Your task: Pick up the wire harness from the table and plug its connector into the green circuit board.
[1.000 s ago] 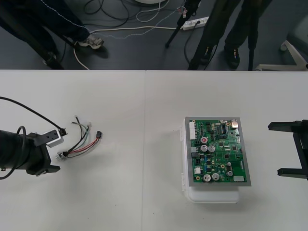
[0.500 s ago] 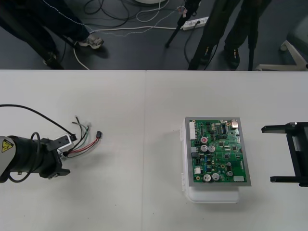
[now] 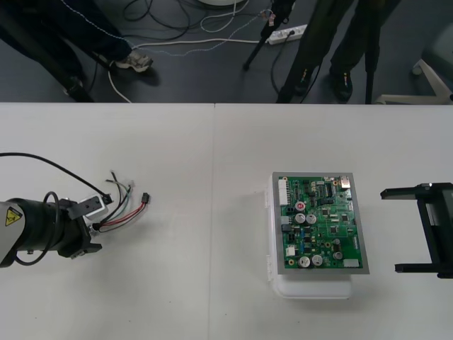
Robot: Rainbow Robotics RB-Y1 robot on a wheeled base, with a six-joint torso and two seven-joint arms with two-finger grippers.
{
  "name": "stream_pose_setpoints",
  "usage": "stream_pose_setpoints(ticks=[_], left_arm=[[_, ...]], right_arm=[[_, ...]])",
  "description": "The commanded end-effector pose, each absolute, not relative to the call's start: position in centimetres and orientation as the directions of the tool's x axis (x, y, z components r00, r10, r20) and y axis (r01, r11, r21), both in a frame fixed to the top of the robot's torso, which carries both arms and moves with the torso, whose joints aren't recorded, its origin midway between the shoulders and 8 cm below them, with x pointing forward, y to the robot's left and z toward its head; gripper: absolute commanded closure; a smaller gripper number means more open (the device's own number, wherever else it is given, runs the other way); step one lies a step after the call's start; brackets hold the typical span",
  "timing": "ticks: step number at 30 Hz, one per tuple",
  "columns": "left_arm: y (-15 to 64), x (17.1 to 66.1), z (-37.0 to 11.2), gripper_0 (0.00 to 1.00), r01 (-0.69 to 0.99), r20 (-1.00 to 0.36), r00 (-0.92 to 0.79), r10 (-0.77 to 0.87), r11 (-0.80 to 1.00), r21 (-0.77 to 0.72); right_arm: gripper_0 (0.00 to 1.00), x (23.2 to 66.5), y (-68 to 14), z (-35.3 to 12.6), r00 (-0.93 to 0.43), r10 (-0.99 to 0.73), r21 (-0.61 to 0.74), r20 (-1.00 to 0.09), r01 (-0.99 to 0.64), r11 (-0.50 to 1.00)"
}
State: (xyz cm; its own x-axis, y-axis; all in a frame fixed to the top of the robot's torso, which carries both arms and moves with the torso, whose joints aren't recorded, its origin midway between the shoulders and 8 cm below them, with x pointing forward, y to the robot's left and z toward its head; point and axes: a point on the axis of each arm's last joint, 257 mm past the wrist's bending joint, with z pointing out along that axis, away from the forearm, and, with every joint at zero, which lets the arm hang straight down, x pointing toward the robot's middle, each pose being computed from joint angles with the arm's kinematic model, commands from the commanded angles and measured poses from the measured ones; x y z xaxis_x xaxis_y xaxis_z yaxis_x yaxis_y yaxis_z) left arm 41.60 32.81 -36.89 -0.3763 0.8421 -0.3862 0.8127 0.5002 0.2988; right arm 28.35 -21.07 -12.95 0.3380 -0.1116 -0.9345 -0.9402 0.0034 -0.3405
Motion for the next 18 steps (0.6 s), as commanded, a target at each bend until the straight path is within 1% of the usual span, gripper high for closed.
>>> stream_pose_setpoints(ticks=[1,18], left_arm=[[31.0,43.81,-35.71,0.0,0.799,-0.421,-0.333,0.844,0.489,0.349],[31.38,43.81,-36.53,0.0,0.796,-0.396,-0.342,0.852,0.487,0.36]], right_arm=[[0.0,27.01,-21.59,-13.33,0.366,-0.154,-0.361,-0.918,-0.931,-0.057],[0.0,27.02,-22.05,-12.92,0.353,-0.143,-0.35,-0.925,-0.936,-0.042]])
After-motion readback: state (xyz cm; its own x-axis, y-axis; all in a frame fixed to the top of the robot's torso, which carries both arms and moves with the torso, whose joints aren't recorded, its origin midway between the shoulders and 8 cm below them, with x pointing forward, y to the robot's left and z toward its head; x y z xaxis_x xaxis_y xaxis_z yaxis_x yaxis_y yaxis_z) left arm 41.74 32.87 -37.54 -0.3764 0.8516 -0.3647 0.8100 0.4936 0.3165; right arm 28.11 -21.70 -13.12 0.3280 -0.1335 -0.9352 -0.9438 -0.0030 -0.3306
